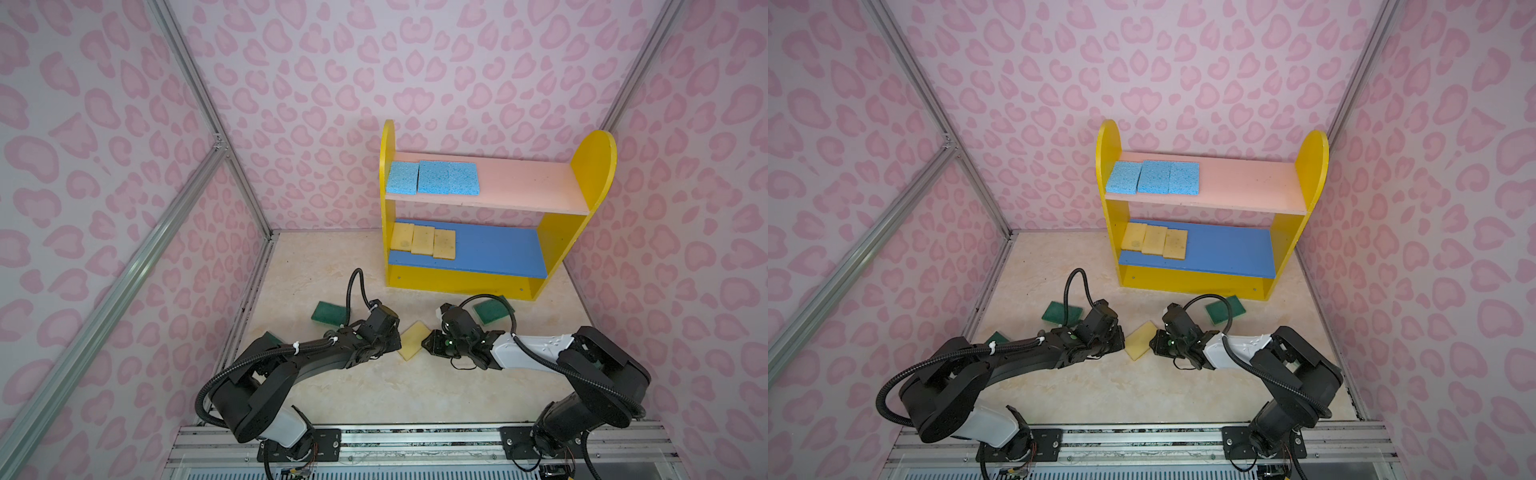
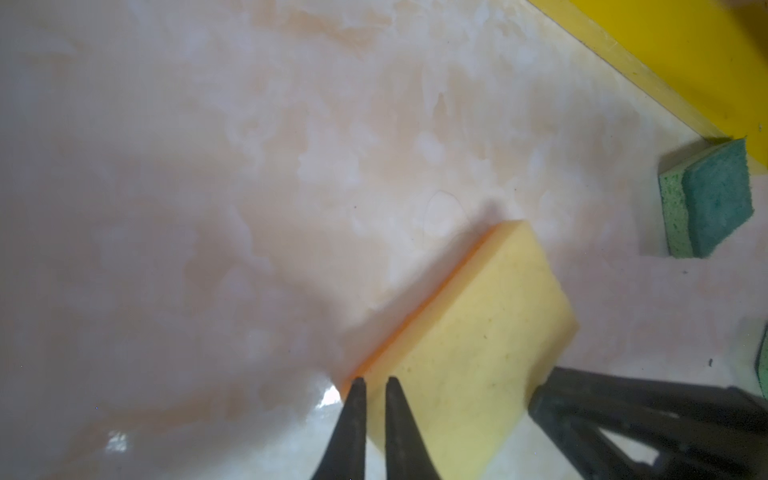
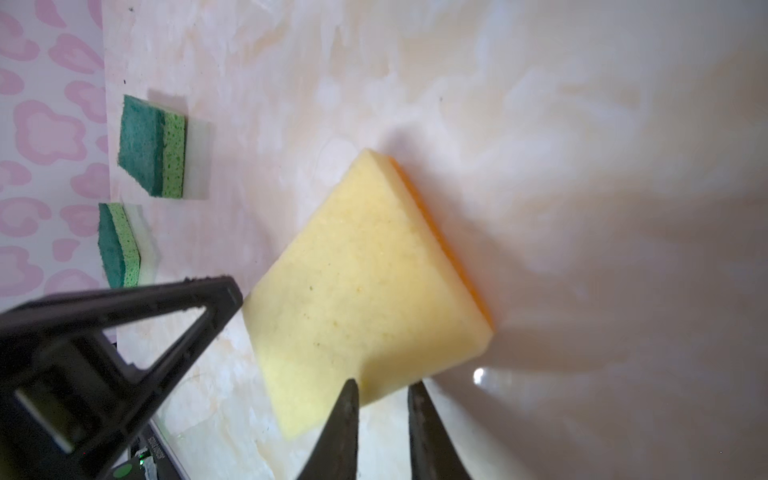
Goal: Place and organize the cleaning sponges onto the shelf
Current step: 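Grasp the yellow sponge with the left gripper while the right gripper approaches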
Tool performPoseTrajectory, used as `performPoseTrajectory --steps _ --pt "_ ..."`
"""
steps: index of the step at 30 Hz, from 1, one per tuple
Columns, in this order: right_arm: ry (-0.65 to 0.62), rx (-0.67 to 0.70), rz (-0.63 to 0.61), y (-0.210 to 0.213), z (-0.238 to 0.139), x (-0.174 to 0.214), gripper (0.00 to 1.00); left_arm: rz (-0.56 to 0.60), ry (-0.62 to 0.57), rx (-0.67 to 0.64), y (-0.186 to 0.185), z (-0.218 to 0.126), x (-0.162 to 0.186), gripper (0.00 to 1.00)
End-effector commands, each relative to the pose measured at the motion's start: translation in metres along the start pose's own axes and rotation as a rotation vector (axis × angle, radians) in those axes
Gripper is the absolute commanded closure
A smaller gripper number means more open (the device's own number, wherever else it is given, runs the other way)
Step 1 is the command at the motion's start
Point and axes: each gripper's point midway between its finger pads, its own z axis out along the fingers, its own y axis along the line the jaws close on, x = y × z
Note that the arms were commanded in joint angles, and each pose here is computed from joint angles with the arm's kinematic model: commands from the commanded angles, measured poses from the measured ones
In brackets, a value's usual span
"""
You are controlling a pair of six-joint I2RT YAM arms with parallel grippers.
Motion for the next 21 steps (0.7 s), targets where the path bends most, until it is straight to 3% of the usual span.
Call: performPoseTrajectory --steps 1,11,14,18,21 --pt "0.008 0.013 -0.036 0.000 0.004 -0.008 0.74 -0.032 -0.020 0.024 0.001 -0.006 0.001 0.86" --pt "0.028 0.005 -0.053 0.010 0.015 -0.029 0.62 -0.016 -0.051 0.021 0.011 -0.021 0.001 0.84" --pt "0.010 0.010 -0.048 0.006 0.007 -0.035 0.59 0.030 -0.067 0.032 0.006 -0.027 -0.007 0.77" --pt "-0.005 0.018 -0.042 -0.001 -0.007 -0.035 0.53 0.104 -0.063 0.067 -0.006 -0.024 -0.013 0.58" --pt "-0.014 0.023 -0.039 -0.007 -0.017 -0.032 0.48 0.139 -0.029 0.078 -0.012 -0.014 -0.013 0.54"
